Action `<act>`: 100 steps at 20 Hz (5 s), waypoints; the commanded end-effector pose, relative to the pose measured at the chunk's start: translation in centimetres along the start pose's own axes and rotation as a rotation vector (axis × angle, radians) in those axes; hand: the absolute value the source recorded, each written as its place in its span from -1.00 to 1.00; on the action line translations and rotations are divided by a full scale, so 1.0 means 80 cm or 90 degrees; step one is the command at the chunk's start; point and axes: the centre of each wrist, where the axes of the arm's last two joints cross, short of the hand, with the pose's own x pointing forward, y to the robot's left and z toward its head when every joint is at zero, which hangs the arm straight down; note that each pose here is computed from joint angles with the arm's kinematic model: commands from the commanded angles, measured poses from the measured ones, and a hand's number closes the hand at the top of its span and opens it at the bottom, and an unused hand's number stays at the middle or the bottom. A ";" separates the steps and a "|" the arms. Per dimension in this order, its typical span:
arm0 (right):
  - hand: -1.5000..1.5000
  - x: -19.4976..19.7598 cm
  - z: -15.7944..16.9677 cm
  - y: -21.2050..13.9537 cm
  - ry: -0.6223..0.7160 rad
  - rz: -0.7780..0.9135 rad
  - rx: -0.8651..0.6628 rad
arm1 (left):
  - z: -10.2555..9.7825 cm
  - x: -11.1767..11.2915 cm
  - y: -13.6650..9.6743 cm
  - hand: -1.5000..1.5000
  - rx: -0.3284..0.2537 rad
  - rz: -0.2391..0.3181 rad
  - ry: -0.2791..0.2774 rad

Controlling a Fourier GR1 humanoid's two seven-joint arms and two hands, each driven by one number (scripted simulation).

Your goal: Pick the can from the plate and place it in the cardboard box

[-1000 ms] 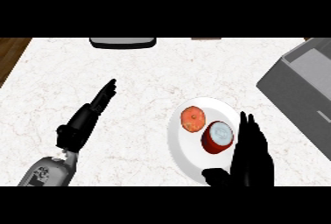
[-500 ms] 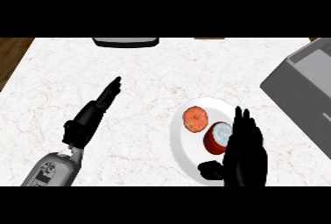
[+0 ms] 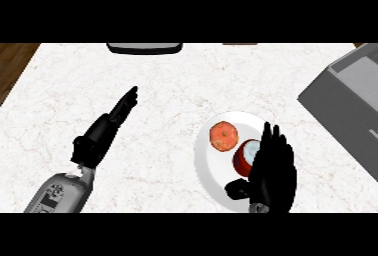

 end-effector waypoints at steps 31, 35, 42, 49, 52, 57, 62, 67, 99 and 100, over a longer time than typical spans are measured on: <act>-1.00 -0.003 -0.043 0.056 0.195 0.062 0.066 | -0.016 0.000 0.002 0.00 -0.002 0.007 0.004; 1.00 -0.013 -0.037 0.062 0.174 0.065 0.090 | -0.019 0.001 0.010 0.00 0.006 -0.009 0.003; 1.00 0.004 -0.047 0.066 0.157 0.109 0.044 | -0.002 0.001 0.001 0.00 -0.011 -0.003 0.001; 1.00 -0.080 -0.023 0.038 -0.444 0.247 0.140 | -0.005 -0.004 -0.004 0.00 -0.011 0.006 0.004; 1.00 -0.106 -0.030 0.015 -0.571 0.275 0.134 | -0.002 -0.006 -0.001 0.00 -0.003 0.007 0.006; 1.00 -0.138 -0.047 -0.048 -0.755 0.273 0.062 | 0.001 -0.013 0.007 0.00 0.021 0.006 0.022; 1.00 -0.165 -0.067 -0.100 -0.848 0.238 0.044 | 0.010 -0.022 0.005 0.00 0.041 0.014 0.031; 1.00 -0.182 -0.072 -0.135 -0.925 0.168 0.055 | 0.014 -0.020 0.018 0.00 0.065 0.001 0.031; 1.00 -0.382 -0.245 -0.463 -0.734 -0.121 -0.021 | 0.000 0.008 -0.043 0.00 -0.018 0.000 -0.007; 1.00 -0.380 -0.249 -0.445 -0.751 -0.121 -0.014 | 0.000 0.006 -0.004 0.00 -0.016 -0.001 0.004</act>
